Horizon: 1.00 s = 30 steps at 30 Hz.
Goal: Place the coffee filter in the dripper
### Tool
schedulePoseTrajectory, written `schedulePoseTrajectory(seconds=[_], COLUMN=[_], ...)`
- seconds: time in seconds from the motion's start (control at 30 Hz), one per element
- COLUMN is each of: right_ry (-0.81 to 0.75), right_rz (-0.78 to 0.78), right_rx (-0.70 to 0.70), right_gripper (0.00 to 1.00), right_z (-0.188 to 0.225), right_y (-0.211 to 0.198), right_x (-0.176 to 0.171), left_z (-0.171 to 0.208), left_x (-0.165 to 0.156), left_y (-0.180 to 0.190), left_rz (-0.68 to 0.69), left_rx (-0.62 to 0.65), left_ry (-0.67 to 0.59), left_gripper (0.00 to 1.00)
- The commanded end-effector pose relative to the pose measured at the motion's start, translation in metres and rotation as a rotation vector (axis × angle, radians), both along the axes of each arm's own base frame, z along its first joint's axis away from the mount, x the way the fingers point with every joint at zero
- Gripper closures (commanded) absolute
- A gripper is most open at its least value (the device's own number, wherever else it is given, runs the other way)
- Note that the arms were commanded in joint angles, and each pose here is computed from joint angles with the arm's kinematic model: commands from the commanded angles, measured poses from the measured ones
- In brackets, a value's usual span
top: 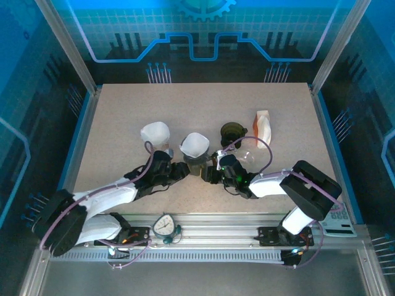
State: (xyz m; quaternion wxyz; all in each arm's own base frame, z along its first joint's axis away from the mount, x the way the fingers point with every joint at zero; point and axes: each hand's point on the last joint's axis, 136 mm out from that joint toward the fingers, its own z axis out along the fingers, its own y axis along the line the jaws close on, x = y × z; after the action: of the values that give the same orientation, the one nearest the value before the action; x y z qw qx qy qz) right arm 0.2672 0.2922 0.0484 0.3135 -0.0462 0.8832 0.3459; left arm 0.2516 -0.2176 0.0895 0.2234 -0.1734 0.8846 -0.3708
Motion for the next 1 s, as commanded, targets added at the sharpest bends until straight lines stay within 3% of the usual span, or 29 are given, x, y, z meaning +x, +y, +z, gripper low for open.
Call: schedulePoseTrajectory(seconds=[0.0,0.5,0.97], right_ry=[-0.048,-0.081,-0.125], right_rz=[-0.036,-0.117,-0.142], right_rx=[0.052,0.054,0.031], right_gripper=[0.64,0.64,0.65], right_z=[0.016,0.02,0.031], right_y=[0.01,0.02,0.05], right_x=[0.013,0.031,0.082], left_z=[-0.009,0.01,0.011], left_x=[-0.027,-0.084,-0.09], left_y=[0.015,0.067,0.073], left_rz=[0.007,0.058,0.065], left_rx=[0.034,0.063,0.06], left_ry=[0.083,0.085,0.077], left_gripper=[0.63,0.64,0.61])
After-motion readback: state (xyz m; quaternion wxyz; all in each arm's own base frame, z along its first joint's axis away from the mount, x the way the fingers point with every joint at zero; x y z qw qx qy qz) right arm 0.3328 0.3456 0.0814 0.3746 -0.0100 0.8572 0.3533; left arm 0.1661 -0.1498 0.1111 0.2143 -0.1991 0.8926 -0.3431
